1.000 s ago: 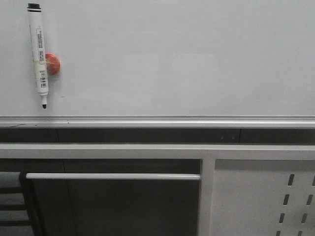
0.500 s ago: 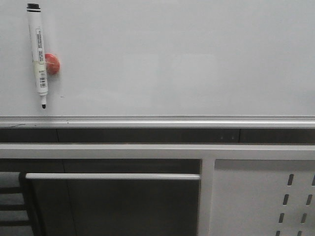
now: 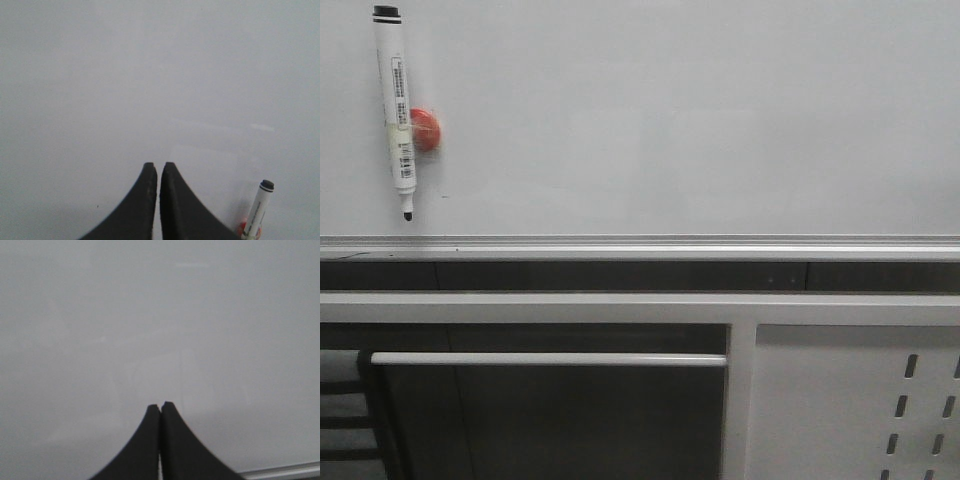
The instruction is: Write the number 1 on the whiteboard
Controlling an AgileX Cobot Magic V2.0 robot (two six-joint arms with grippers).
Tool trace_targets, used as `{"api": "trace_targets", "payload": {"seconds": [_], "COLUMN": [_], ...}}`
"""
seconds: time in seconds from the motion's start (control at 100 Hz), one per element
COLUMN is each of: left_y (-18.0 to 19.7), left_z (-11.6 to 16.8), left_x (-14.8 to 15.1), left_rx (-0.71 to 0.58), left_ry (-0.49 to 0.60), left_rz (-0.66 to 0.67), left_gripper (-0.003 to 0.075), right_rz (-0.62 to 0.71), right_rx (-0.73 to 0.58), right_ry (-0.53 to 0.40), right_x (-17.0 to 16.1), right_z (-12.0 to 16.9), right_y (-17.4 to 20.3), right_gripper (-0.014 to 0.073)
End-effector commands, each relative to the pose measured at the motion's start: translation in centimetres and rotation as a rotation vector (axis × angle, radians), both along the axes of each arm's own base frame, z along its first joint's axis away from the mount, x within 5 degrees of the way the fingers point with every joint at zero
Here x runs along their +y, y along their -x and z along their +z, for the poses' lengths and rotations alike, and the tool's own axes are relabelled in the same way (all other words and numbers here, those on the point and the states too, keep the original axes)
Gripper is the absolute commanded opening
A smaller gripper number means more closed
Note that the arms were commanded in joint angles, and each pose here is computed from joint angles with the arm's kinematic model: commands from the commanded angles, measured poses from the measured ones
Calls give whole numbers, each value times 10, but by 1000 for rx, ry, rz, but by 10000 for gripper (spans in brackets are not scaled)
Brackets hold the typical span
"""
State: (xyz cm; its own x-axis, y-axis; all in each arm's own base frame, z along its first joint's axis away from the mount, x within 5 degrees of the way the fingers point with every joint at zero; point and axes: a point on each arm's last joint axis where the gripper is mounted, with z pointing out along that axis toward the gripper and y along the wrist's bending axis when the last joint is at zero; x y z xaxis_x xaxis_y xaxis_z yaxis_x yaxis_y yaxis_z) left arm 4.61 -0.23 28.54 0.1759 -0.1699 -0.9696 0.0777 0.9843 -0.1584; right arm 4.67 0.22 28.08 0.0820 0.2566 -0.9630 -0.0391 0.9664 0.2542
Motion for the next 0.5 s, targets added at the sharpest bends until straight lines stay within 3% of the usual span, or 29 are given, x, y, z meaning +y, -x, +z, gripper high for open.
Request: {"api": "trace_targets", "payload": {"seconds": [0.0,0.26,0.36,0.49], "left_y": [-4,-15,-22,-38], "left_z": [25,72,83,77], "left_x": [-1,-2,-2,-3], "left_rx": [-1,69,22,29], "left_ry": [9,8,62,120], "left_rz": [-9,-14,-29,-36], "left_gripper": [-18,-18,-18,-18], "right_rz": [-9,27,35,33], "right_rx": [40,263,287,280], "right_ry": [47,87,128,136], "right_x": [0,2,2,2], "right_z": [28,81,99,107], "right_y": [-4,-23,-31,-39], "right_gripper": [-71,-71,-71,-71]}}
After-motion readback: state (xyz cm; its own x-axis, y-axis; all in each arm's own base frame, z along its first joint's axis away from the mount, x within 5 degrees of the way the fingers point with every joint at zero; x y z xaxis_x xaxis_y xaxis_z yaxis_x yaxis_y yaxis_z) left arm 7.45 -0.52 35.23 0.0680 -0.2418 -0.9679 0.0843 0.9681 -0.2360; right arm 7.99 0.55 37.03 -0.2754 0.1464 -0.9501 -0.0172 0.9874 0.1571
